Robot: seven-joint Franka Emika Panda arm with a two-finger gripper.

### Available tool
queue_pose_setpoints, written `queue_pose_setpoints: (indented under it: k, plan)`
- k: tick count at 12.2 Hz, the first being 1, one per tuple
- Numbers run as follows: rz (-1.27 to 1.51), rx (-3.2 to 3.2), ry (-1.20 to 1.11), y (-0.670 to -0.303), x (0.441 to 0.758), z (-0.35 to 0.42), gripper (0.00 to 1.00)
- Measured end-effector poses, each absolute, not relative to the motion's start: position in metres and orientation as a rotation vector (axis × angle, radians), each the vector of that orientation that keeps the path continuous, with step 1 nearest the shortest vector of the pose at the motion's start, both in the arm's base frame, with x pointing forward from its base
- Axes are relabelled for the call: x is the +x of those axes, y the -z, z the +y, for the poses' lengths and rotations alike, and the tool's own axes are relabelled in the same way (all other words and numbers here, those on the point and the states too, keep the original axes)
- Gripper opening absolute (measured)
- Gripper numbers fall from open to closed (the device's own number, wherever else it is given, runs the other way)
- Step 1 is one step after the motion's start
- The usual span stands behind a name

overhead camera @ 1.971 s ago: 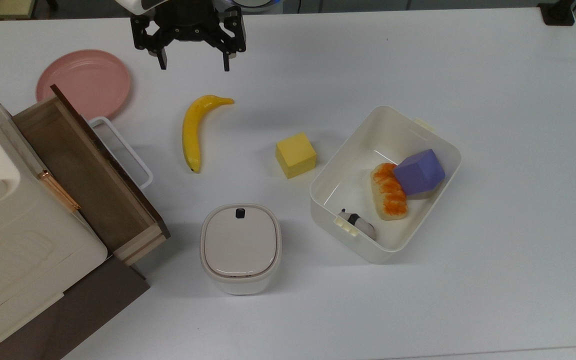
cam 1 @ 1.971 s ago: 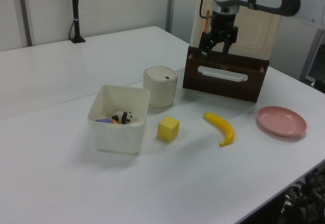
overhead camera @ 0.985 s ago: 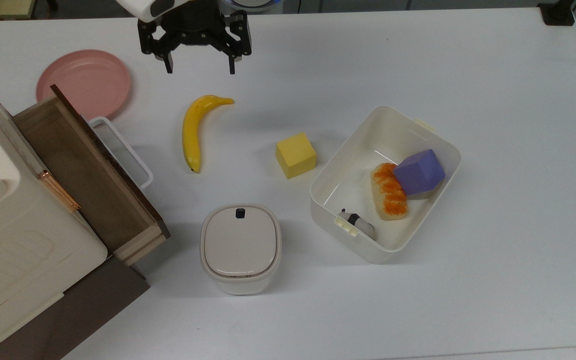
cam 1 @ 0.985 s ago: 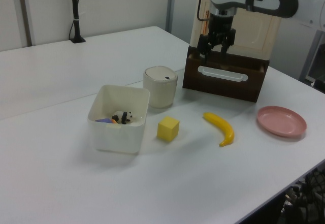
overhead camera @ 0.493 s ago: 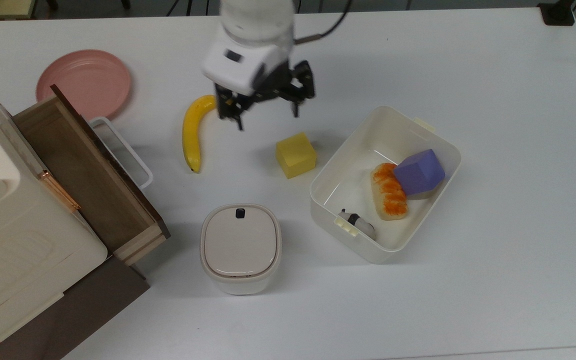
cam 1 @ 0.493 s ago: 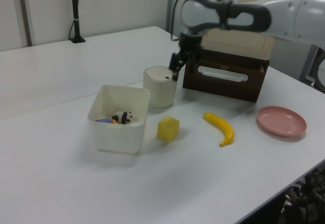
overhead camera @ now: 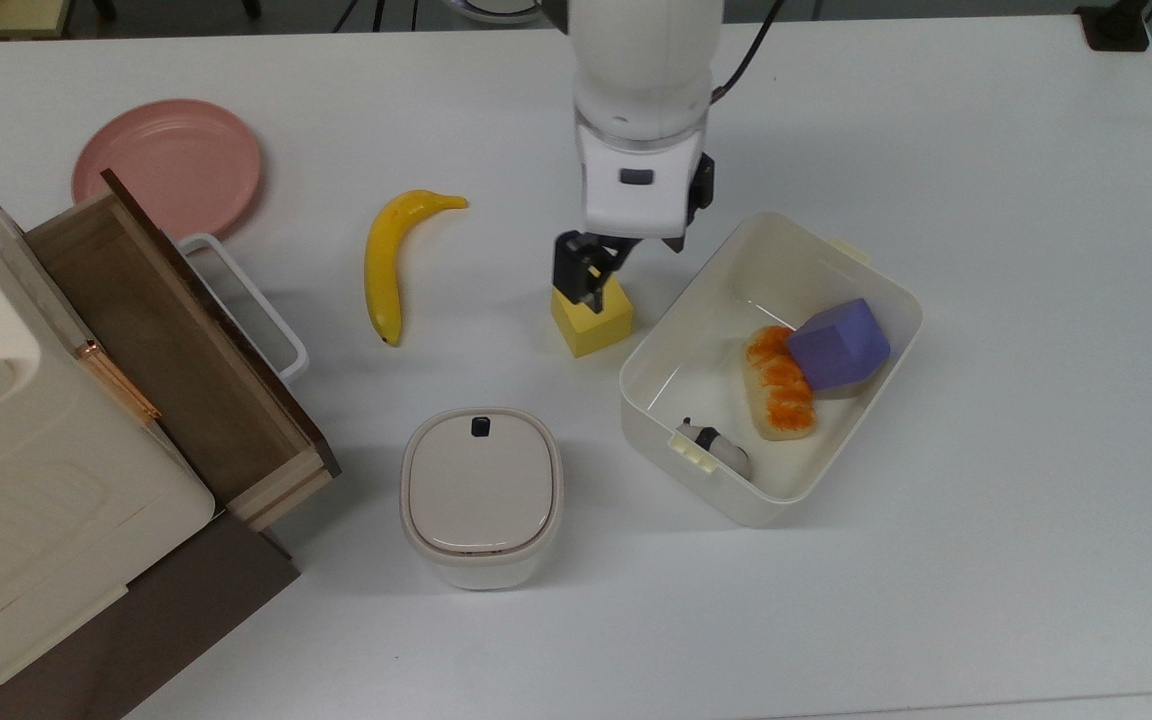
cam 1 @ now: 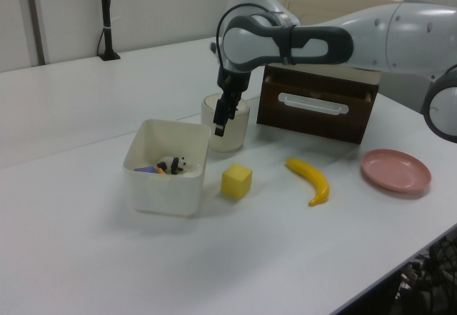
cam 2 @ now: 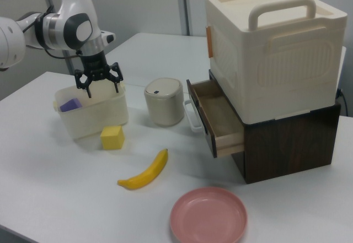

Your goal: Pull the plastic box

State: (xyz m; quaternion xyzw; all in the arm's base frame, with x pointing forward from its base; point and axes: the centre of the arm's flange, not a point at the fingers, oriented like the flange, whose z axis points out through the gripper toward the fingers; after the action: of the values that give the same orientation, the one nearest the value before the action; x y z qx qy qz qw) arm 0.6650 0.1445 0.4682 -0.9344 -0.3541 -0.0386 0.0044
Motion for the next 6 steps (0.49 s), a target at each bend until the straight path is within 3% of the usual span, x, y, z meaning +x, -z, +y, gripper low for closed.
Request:
queue_pose_setpoints:
  k: [6]
  plan:
    - [-1.292,-2.849,0.226,-0.418,0.674,0.213,1.0]
